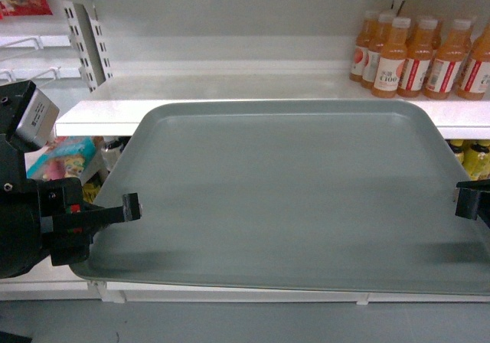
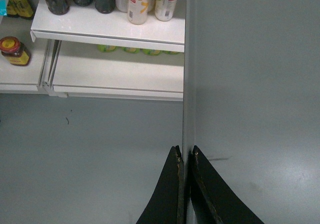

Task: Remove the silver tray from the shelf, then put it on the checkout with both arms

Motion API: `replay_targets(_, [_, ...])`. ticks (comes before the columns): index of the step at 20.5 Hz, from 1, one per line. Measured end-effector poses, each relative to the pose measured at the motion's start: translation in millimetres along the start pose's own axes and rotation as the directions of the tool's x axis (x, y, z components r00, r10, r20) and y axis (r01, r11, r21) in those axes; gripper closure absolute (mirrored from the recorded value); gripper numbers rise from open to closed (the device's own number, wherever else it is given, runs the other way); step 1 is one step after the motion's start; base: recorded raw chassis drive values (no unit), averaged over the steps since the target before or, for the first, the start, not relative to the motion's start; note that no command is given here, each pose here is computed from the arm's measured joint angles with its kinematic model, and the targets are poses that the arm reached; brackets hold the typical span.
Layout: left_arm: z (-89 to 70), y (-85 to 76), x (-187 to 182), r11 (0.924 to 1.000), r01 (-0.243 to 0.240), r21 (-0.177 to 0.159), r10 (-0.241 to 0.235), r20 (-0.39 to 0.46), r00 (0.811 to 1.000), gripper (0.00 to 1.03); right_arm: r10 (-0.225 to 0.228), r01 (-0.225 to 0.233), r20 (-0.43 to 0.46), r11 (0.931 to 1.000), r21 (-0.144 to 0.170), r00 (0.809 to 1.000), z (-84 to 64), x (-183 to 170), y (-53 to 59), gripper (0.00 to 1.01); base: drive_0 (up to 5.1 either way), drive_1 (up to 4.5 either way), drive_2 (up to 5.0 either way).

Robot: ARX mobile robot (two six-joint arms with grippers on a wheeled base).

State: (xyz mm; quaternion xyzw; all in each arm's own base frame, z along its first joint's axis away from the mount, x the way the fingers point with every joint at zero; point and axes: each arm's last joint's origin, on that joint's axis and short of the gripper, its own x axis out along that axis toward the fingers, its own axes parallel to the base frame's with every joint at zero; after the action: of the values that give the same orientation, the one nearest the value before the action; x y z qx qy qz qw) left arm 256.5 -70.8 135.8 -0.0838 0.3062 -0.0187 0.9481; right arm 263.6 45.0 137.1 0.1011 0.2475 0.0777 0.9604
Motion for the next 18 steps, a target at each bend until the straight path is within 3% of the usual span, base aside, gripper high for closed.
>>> replay_targets(18, [0.2, 0.2, -0.1, 1.0000, 0.000, 0.000, 0.000, 0.000, 1.000, 1.00, 0.000, 0.000, 0.000, 1.0000, 0.001, 1.000, -0.1, 0.0, -0.3, 0.99, 0.0, -4.32, 4.3])
